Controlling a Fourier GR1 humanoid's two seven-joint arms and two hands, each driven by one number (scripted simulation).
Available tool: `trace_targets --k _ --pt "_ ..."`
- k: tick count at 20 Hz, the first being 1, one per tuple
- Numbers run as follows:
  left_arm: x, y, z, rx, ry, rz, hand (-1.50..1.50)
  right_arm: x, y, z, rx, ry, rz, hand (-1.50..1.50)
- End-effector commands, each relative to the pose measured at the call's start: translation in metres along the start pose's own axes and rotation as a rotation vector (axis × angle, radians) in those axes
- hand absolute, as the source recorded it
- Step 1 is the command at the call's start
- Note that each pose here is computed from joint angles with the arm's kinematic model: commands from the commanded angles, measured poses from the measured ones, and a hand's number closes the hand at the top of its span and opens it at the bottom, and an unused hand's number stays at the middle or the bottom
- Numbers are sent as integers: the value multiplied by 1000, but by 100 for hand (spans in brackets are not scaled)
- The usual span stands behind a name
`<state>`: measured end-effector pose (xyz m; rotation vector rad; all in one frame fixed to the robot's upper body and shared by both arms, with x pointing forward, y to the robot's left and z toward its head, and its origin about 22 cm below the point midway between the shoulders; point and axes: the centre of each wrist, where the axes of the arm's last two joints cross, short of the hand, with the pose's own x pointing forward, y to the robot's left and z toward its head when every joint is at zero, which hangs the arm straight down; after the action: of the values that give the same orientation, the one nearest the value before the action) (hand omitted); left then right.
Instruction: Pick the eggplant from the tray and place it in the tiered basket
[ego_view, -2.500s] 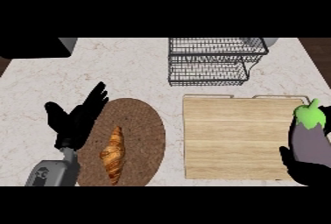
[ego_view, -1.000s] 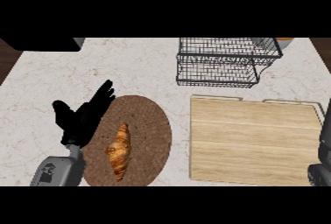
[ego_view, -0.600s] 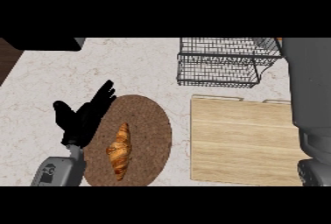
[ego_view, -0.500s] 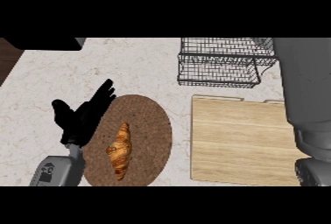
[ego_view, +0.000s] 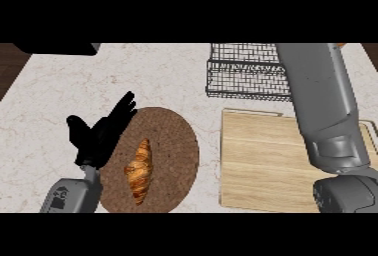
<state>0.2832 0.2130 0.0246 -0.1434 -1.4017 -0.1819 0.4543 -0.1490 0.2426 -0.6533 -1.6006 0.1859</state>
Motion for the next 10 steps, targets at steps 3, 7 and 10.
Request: trace_targets --k 3,7,10 --pt "15 -7 -14 8 -12 -13 0 19 30 -3 14 -109 -69 -150" --pt "-2 1 3 13 10 5 0 12 26 -7 -107 -178 -116 -150" --pt "11 -3 -5 -4 -20 0 0 23 -2 -22 -230 -164 -111 -150"
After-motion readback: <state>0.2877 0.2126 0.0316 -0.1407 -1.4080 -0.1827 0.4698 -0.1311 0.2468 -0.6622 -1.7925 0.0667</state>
